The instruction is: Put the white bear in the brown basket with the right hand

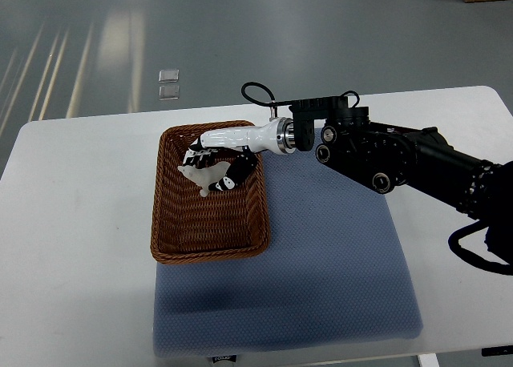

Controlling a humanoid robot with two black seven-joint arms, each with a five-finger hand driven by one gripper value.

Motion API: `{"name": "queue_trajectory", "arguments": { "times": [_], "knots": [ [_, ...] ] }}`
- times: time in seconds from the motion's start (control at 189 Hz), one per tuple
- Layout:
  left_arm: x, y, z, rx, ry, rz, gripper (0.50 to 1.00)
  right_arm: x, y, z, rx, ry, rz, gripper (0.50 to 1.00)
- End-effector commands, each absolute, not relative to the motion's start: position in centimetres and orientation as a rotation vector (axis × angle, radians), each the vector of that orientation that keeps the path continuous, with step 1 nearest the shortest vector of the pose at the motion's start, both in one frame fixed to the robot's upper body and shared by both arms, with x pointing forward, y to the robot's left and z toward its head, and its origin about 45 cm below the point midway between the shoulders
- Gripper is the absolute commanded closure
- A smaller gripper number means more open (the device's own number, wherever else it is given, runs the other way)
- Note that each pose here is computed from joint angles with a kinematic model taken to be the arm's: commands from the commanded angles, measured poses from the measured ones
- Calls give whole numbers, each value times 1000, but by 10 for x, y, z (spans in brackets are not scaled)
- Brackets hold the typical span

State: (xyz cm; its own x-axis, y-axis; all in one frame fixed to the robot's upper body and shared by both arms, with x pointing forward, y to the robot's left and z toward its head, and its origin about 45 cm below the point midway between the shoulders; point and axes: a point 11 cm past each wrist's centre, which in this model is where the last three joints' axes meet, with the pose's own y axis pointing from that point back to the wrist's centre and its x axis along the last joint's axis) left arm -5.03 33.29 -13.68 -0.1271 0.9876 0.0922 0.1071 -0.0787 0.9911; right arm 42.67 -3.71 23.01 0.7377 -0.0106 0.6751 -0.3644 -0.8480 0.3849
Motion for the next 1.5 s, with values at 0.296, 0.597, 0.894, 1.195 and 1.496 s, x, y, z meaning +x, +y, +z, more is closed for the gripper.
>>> {"name": "queue_trajectory", "arguments": {
  "times": [0.296, 0.597, 0.894, 1.195, 1.496],
  "knots": [
    [-50, 333, -137, 1284, 1342, 1322, 500, 435, -34, 259, 2722, -506, 642, 593],
    [-50, 333, -137, 1284, 1342, 1322, 500, 447, -112, 227, 2899, -1033, 38, 585],
    [-50, 333, -137, 1284, 1342, 1322, 500, 442, -182, 190, 2858, -1346, -283, 585],
    [-50, 333, -137, 1284, 1342, 1322, 500, 449, -229, 161, 2659, -1557, -737, 585],
    [-50, 333, -137, 1284, 1342, 1322, 500, 450, -234, 162, 2651, -1579, -773, 583]
  ]
}}
